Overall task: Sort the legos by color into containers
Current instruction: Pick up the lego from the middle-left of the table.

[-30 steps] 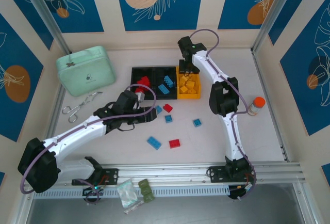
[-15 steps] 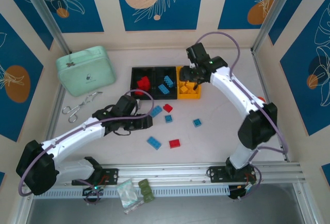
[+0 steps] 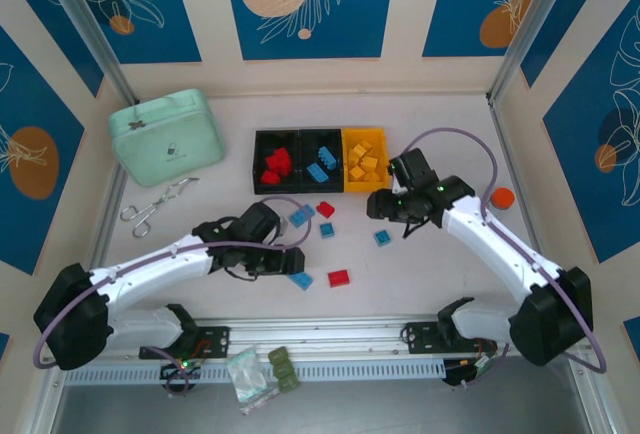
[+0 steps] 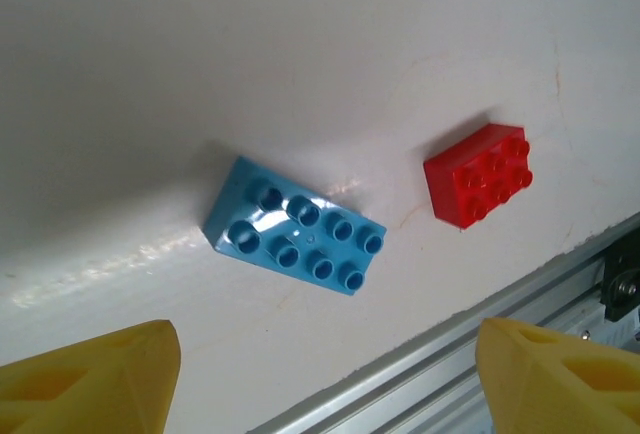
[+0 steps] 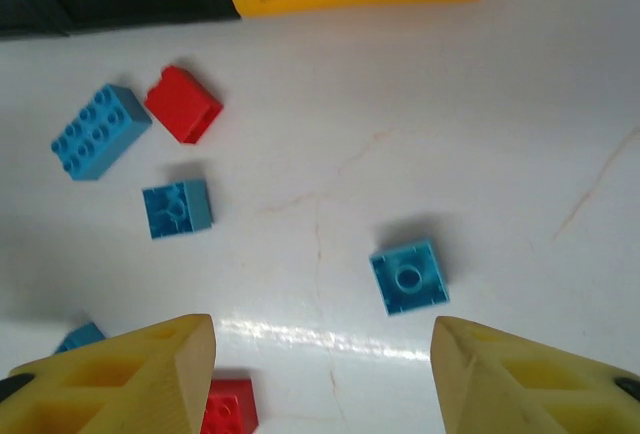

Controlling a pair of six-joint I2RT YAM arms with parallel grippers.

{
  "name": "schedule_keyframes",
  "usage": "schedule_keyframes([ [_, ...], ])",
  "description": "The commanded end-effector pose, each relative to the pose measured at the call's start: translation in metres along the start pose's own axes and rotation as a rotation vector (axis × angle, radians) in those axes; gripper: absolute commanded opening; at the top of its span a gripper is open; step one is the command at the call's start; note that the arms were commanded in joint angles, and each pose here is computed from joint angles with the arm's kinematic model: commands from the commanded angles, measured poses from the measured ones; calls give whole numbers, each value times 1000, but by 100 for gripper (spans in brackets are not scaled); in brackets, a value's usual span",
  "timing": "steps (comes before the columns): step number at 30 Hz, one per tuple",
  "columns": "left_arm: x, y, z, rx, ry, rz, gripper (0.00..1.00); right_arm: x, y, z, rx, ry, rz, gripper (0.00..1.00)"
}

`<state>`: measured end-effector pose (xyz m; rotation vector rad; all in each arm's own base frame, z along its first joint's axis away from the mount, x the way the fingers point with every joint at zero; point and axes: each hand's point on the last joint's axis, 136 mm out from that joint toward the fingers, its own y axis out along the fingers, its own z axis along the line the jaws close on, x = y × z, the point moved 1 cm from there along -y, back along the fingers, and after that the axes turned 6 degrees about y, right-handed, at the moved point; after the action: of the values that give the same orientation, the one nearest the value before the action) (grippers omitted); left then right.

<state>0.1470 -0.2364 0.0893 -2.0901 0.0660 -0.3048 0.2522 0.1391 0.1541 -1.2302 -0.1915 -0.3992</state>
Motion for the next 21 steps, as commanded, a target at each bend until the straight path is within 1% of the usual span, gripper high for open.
schedule_keyframes([
  [1, -18, 18, -7, -49, -71, 98, 78, -10, -3, -4, 35, 59, -1, 60],
  [3, -23, 28, -6, -34, -80, 133, 78, -11, -6, -7, 43, 69, -9, 60],
  [5, -23, 35, -9, -33, -77, 145, 78, -11, -8, -6, 51, 71, -13, 60],
  [9, -11, 40, -11, -6, -53, 124, 78, -16, -9, -2, 73, 76, 2, 59],
  [13, 2, 44, -12, 40, -25, 107, 77, -29, -9, -2, 71, 80, 22, 59],
  [17, 17, 47, -16, 78, 10, 91, 73, -45, -8, -9, 68, 104, 39, 59],
  [21, 23, 54, -13, 134, 29, 124, 70, -58, -9, -19, 49, 123, 52, 59],
])
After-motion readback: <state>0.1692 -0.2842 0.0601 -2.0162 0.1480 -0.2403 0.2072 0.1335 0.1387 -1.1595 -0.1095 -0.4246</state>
